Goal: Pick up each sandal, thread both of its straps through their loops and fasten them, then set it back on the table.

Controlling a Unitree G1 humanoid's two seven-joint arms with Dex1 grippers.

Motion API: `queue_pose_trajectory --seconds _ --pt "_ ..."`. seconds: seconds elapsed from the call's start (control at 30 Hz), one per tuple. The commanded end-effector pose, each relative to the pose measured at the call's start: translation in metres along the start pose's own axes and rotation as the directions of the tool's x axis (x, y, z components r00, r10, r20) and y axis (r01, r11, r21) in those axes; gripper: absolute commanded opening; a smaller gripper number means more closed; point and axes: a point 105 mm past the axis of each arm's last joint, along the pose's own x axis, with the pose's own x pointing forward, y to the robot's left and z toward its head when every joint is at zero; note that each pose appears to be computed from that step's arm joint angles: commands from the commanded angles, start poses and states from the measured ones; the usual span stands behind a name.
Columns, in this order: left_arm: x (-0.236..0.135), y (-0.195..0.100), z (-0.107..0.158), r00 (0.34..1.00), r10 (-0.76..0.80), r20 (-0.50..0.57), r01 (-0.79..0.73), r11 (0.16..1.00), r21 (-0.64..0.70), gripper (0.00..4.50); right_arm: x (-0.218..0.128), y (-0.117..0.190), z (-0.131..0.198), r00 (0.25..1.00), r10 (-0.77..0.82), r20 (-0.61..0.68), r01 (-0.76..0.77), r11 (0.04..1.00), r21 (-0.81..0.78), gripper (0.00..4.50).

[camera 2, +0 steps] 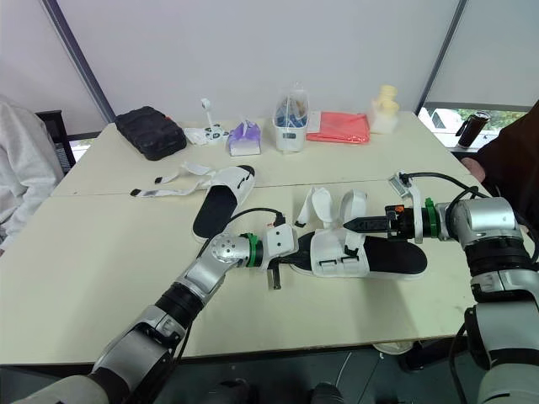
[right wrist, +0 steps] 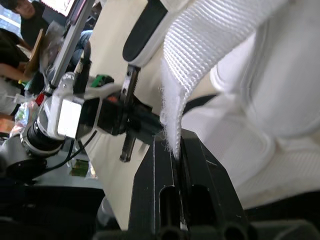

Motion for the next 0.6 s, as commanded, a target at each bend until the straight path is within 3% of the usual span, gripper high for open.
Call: queue_pose_trajectory --seconds 0.03,0.23,0.4,0.6 --pt "0.003 -0.02 -0.027 0.993 -0.067 -0.095 0.062 0.997 -0.054 0.0 -0.004 0.008 0.006 0.999 0.036 0.018 -0.036 0.999 0.003 0.04" --pt "0.004 -0.02 -0.027 0.993 -0.068 -0.096 0.063 0.997 -0.052 0.0 0.0 -0.004 -0.009 0.999 -0.011 -0.044 0.012 1.0 0.009 0.04" --pt "0.005 -0.021 -0.028 0.993 -0.069 -0.099 0.064 0.997 -0.051 0.0 0.003 -0.025 -0.023 0.982 -0.136 -0.13 0.122 0.987 -0.106 0.04" --pt "0.004 -0.022 -0.029 0.992 -0.073 -0.104 0.067 0.996 -0.055 0.0 0.007 -0.014 -0.026 0.987 -0.055 -0.152 0.034 0.99 -0.14 0.04"
